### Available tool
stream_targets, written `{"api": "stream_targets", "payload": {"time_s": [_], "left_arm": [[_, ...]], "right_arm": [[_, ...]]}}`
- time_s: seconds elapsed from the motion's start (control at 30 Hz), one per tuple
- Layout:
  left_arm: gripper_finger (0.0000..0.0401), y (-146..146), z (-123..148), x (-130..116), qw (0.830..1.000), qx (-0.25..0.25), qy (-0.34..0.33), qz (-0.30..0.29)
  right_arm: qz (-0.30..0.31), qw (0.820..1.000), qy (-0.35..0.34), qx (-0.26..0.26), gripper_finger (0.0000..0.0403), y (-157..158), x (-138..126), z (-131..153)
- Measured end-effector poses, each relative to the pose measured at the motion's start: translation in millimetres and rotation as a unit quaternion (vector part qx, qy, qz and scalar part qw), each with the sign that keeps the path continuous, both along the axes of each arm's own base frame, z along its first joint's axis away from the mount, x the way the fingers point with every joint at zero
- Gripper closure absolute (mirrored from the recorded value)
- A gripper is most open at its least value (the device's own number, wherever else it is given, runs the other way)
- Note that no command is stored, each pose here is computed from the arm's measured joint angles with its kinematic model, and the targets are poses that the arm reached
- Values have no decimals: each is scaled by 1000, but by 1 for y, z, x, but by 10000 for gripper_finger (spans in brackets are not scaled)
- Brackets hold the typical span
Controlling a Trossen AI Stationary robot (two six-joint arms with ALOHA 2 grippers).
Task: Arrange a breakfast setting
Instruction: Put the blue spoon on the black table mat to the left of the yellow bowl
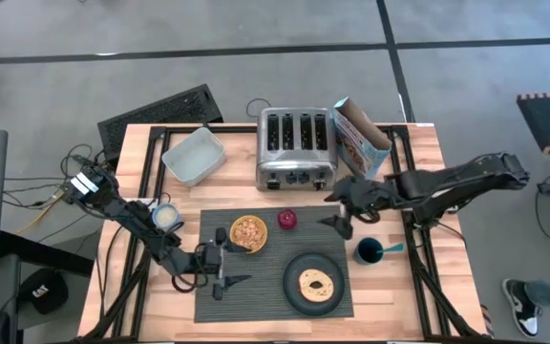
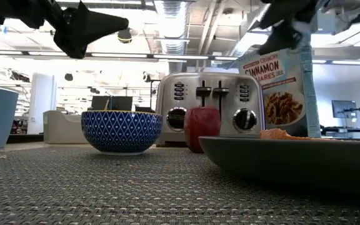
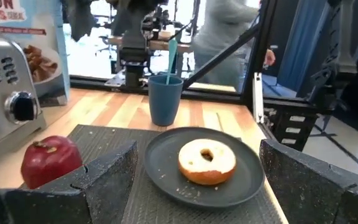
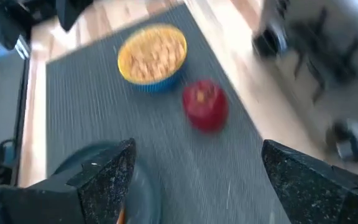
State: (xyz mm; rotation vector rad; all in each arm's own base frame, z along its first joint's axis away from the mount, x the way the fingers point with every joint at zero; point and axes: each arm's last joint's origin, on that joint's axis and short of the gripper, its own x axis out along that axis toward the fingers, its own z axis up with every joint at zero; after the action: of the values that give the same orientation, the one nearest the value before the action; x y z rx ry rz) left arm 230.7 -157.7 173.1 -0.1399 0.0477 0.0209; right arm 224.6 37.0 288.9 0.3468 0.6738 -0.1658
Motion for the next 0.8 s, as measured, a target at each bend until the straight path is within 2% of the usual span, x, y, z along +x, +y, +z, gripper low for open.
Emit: {"api": "stream_targets", "payload": {"time_s": [0.2,0.37,0.57,0.8], "left_arm": [[79,3,-4,2,1000,-5,15,7],[79,3,-5,1,1000,-10,21,4],[79,3,-5,2,1000,-10,22,5],[79,3,-6,2,1000,-17,24,4]], "right_arm": [[-57,991,100,66,30,8,-26,20],[-118,972,162,123,30,17,-49,20],[-192,942,225,156,30,28,-69,14],[-235,918,256,189,30,41,-82,11]]}}
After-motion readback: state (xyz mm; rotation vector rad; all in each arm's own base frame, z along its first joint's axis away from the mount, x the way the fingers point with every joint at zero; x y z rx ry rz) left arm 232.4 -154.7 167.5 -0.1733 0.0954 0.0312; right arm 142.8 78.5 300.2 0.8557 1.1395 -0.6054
